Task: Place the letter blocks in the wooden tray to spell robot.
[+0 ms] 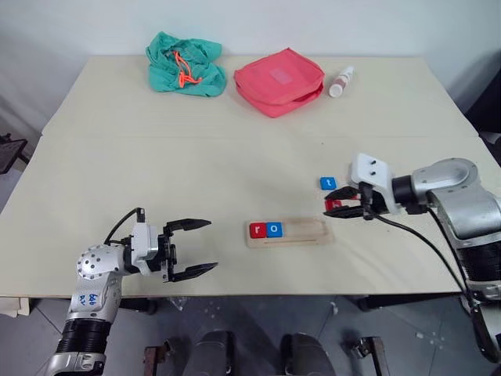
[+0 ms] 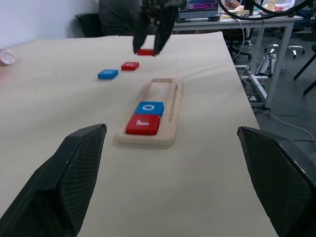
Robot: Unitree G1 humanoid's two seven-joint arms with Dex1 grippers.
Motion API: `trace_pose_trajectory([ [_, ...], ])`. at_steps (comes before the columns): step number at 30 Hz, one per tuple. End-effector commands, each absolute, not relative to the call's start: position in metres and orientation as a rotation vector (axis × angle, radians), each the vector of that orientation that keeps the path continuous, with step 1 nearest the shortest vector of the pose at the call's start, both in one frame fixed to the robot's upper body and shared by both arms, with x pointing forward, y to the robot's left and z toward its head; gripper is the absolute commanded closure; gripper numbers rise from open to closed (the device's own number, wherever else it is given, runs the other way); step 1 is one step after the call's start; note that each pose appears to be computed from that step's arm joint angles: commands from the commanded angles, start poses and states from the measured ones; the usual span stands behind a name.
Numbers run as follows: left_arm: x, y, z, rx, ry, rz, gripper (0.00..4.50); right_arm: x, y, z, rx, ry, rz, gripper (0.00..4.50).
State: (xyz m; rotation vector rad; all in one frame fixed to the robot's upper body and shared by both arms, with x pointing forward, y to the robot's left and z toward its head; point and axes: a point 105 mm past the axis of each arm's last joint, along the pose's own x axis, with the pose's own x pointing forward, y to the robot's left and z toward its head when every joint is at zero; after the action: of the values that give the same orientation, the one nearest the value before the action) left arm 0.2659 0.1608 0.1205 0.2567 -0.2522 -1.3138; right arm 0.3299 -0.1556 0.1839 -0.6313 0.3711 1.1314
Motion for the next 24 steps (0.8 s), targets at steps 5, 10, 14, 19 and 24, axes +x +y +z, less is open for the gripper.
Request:
trace_pose_trajectory([
  [5, 0.270, 0.160, 0.126, 0.293, -0.281, -1.339, 0.00, 0.318, -0.110, 0.171, -0.601, 0.353, 1.175, 3.07],
  [10, 0.268, 0.161, 0.126, 0.295, -0.285, -1.332, 0.00, 0.319, -0.101, 0.164, -0.600, 0.356, 1.188, 3.07],
  [14, 0.266, 0.163, 0.126, 0.296, -0.284, -1.320, 0.00, 0.321, -0.097, 0.162, -0.616, 0.360, 1.198, 3.07],
  [19, 0.264, 0.164, 0.125, 0.297, -0.281, -1.304, 0.00, 0.321, -0.093, 0.159, -0.634, 0.361, 1.224, 3.07],
  [24, 0.264, 0.163, 0.126, 0.297, -0.284, -1.298, 0.00, 0.321, -0.088, 0.156, -0.636, 0.366, 1.241, 3.07],
])
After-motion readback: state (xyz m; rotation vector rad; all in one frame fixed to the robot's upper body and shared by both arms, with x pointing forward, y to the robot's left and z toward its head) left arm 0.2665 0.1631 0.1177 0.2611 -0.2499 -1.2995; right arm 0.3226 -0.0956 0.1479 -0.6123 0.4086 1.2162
